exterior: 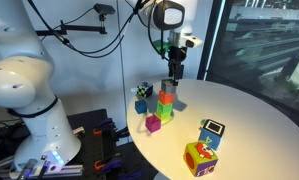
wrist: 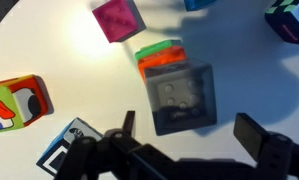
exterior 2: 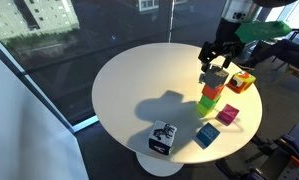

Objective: Put the grey toy block on top on the stacked toy blocks

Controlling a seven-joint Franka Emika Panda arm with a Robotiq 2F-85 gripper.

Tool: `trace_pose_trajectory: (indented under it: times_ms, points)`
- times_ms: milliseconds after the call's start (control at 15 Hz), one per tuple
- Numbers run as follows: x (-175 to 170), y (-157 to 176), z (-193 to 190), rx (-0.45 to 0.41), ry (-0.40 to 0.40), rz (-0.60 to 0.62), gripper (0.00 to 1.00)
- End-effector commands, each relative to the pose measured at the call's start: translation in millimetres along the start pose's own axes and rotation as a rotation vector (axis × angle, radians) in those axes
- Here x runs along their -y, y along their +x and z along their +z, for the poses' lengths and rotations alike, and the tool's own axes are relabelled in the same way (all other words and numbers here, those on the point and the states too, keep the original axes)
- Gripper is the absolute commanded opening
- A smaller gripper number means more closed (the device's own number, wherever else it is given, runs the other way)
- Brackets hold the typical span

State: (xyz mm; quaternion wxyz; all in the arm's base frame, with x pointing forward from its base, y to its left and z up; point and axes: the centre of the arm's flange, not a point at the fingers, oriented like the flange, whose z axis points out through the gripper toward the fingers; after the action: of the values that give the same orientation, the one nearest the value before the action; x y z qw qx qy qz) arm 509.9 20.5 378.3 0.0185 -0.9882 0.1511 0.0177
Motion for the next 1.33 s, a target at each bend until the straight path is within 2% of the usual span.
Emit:
trace_pose_trajectory:
  times_ms: [0, 267, 800, 1067, 1267]
  points:
    - [-3.7, -6.7, -18.9, -0.002, 0.048, -0.047, 1.0]
    - [-8.9, -16.5, -33.1, -0.015, 0.048, -0.077, 1.0]
    - [-34.5, -60.6, -64.2, 0.048, -0.053, -0.094, 1.0]
    - [-57.7, -83.9, -74.2, 0.086, -0.124, -0.108, 1.0]
    - [-75.8, -97.6, -79.9, 0.102, -0.147, -0.119, 1.0]
